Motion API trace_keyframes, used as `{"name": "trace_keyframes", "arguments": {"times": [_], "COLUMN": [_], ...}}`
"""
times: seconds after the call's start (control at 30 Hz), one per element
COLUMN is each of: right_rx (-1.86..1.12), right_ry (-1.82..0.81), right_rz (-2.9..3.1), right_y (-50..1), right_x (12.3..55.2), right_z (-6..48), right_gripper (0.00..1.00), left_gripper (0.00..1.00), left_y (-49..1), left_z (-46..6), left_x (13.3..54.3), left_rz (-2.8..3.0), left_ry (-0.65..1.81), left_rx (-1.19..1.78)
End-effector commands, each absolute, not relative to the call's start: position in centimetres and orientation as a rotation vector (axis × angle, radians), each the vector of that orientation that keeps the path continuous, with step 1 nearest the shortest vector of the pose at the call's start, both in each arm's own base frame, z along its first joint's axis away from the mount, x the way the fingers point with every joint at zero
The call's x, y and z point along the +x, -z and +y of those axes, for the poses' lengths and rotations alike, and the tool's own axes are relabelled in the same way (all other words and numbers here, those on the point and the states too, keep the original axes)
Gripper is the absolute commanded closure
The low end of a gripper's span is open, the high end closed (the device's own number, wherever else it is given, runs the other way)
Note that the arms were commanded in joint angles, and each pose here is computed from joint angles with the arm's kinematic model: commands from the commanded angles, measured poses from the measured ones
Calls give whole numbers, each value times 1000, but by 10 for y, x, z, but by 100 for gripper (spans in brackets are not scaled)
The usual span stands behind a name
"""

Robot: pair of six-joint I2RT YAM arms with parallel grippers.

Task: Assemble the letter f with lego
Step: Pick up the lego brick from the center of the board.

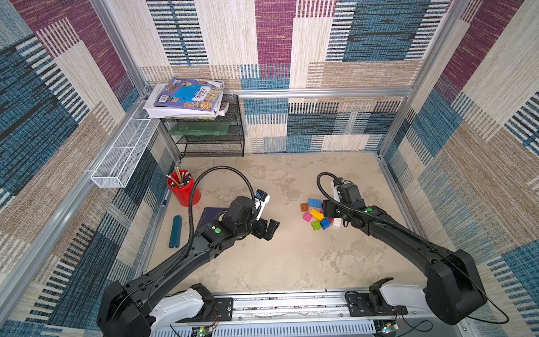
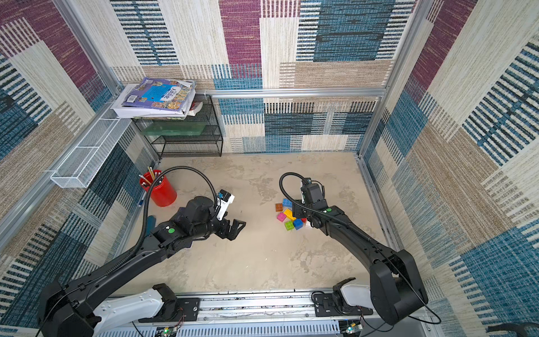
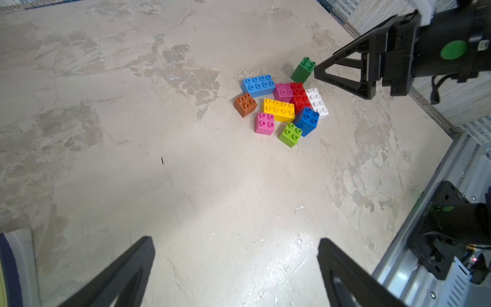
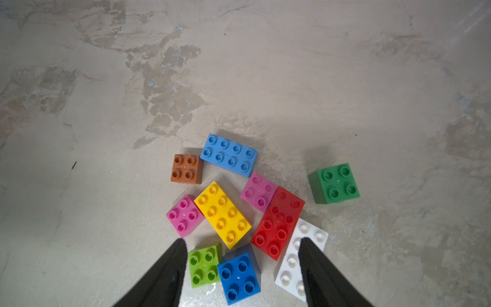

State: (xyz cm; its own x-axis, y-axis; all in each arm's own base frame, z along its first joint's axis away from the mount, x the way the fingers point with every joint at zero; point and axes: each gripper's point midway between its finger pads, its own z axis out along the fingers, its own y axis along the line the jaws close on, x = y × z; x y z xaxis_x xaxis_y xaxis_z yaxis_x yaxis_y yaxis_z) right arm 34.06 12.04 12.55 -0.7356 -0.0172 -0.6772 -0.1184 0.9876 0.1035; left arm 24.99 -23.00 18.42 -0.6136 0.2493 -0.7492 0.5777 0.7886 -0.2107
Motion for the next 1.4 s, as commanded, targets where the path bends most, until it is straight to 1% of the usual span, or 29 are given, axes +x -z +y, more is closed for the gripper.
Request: {"name": "trace_keyframes", "arguments": {"times": [0.0,0.13,0.37,0.53,1.03,1.37], "right_rx": [-45,-56,-102,-125,-132,-125], "right_ry": [-149,-137,-177,-170,-130,-96], "right_rz": [2400,2439,2461,2490,2565,2588], "right_y": [-115,-97,-89,-79,-61,-53], "right_x": [341,335,331,326,310,308], "right_z": [116,114,124,130,132,130], "right_gripper": [33,35,34,34,36,41], "left_gripper": [1,1,1,1,1,1], "left_y": [-181,-173,-163,-153,-151,-150], "left_z": [-234,-230,-222,-217,-222,-222], "left_x": [243,232,221,219,214,213], "left_rz": [2211,2211,2226,2245,2245,2247], "left_ry": [614,618,628,602,609,612], "left_rx": [571,561,525,508,526,522]}}
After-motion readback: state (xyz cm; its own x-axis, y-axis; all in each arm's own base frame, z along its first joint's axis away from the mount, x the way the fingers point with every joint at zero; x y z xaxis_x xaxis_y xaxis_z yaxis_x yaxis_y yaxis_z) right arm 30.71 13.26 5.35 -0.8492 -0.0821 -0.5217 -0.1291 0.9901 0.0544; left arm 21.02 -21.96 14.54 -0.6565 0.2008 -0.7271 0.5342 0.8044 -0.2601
